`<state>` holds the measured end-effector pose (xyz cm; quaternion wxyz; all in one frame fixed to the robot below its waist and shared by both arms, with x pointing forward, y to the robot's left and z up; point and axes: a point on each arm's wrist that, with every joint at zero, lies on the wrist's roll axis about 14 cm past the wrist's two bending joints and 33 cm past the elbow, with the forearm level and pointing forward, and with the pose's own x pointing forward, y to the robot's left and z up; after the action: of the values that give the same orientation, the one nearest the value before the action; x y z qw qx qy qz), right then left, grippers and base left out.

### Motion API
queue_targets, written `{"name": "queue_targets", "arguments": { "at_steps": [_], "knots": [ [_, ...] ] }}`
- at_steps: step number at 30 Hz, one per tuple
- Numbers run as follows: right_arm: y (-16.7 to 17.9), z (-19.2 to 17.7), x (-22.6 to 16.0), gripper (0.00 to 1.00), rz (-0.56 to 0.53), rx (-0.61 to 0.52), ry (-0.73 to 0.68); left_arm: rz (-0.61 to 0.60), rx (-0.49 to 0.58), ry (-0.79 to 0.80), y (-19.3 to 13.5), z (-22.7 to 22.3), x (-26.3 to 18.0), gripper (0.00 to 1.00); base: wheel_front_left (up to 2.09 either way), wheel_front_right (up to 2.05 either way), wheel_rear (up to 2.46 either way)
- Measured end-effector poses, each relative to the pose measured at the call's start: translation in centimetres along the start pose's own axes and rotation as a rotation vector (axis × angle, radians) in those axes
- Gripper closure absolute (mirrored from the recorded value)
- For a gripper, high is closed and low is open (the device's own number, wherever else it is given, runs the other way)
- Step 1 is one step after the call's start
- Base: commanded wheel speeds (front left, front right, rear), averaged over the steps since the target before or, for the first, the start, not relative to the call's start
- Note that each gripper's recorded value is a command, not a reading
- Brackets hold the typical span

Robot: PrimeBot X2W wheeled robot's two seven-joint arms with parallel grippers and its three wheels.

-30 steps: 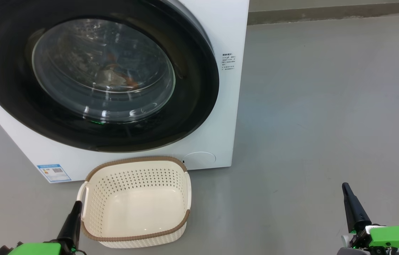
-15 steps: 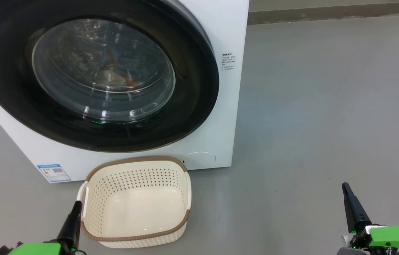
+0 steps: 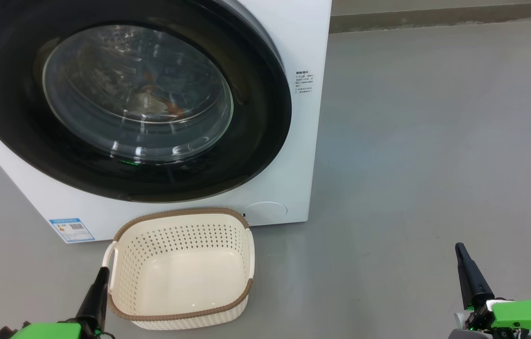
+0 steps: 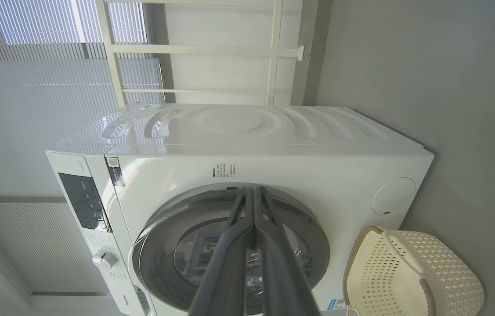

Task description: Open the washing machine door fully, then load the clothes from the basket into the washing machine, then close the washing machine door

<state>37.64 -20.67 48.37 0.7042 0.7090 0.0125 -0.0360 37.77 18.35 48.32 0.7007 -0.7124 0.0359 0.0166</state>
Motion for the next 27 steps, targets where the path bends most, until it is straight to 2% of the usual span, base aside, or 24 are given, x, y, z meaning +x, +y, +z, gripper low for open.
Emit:
{"name": "queue_targets", "arguments": {
  "at_steps": [27],
  "knots": [
    [0.00, 0.00, 0.00, 1.00, 0.000, 0.000, 0.000, 0.000, 0.000, 0.000, 0.00, 0.00, 0.00, 1.00, 0.00, 0.00, 0.00]
  ]
}}
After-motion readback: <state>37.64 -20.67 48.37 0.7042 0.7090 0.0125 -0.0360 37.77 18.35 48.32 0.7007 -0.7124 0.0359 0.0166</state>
